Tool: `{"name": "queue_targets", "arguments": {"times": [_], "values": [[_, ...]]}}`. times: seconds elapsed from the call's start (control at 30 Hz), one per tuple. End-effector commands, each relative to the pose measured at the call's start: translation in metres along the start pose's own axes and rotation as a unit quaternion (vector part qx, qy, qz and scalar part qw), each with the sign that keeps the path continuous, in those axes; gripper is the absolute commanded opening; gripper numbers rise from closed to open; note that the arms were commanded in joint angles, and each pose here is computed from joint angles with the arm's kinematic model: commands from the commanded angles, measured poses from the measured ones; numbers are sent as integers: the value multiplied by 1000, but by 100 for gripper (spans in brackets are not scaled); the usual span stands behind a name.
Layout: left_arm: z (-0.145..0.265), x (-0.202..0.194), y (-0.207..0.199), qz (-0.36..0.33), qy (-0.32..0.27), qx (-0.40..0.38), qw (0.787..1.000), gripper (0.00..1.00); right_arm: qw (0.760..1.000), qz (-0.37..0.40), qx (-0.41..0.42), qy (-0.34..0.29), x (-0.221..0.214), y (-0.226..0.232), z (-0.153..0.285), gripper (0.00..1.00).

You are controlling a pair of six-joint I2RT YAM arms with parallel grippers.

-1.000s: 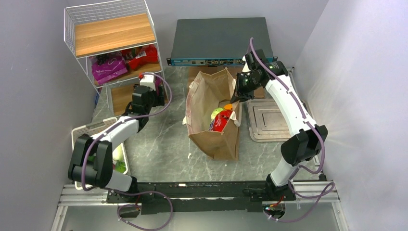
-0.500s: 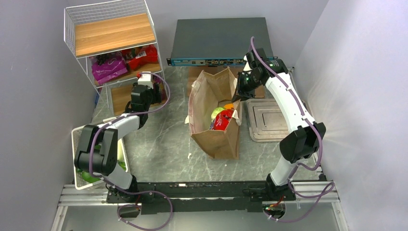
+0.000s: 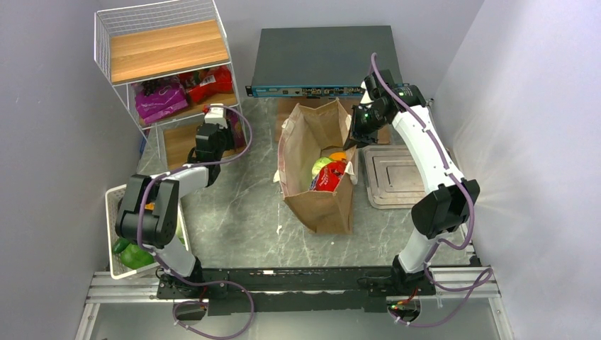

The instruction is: Place the food into the grocery bag and tie it

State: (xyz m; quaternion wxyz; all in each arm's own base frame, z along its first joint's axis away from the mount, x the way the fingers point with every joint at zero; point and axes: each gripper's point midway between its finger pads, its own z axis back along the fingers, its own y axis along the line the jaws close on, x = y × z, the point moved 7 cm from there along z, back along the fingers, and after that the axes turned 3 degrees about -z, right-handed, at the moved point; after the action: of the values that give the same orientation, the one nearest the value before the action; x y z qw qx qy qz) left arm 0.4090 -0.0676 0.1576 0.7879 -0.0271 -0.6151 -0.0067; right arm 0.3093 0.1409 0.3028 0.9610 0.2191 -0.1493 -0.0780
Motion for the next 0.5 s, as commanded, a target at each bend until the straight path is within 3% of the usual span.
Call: {"name": "queue_targets", "arguments": {"times": [0.0, 0.07, 0.47], "values": [[-11, 28, -4, 14, -52, -14, 998, 29, 998, 15, 27, -45, 13, 11, 18, 0], [-12, 31, -4, 14, -53, -9, 998, 1, 998, 16, 27, -47, 13, 12, 19, 0], [36, 54, -1, 31, -71, -13, 997, 0, 996, 11, 47, -74, 15, 16, 28, 0]]}}
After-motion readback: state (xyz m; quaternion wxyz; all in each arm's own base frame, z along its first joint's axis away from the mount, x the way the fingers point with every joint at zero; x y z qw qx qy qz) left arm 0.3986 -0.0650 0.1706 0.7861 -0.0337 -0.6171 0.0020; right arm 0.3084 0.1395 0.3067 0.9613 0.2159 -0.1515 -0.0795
